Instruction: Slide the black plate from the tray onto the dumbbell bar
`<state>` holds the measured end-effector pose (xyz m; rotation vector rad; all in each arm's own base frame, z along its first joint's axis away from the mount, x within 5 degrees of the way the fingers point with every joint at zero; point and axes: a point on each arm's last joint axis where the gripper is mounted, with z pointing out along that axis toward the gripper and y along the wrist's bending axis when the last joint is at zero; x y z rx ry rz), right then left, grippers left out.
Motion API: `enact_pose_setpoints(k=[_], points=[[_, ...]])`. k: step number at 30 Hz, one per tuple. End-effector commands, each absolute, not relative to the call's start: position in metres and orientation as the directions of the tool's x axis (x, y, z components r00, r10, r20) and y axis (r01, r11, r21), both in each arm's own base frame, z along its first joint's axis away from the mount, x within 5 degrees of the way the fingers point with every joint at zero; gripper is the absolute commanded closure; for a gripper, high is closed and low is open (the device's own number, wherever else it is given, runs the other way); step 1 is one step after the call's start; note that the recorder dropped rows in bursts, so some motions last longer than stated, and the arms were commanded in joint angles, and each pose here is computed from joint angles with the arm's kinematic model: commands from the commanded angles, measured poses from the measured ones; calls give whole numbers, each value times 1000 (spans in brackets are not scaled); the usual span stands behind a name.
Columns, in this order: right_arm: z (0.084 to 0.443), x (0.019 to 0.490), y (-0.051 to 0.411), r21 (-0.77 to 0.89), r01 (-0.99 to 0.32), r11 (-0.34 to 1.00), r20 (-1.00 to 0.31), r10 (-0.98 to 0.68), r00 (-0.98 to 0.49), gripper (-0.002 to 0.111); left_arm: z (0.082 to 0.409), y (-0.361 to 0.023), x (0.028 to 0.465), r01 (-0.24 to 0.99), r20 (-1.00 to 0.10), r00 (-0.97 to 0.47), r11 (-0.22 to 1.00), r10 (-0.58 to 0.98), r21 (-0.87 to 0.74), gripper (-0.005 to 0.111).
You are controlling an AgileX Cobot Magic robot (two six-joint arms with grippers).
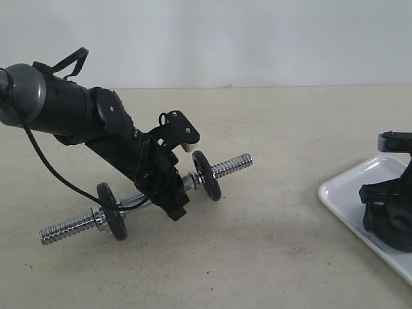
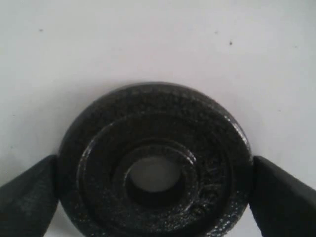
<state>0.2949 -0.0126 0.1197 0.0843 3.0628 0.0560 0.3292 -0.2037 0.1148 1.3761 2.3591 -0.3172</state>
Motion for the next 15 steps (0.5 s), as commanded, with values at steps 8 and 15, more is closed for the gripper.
enact_pose_setpoints(k=[8, 15], points=[[108, 298, -10, 84, 12, 996, -108, 21, -994, 109, 104, -202, 322, 871, -396, -468, 489, 790, -53, 102], [104, 301, -11, 65, -68, 996, -140, -59, -988, 108, 104, -202, 322, 871, -396, -468, 489, 790, -53, 102]])
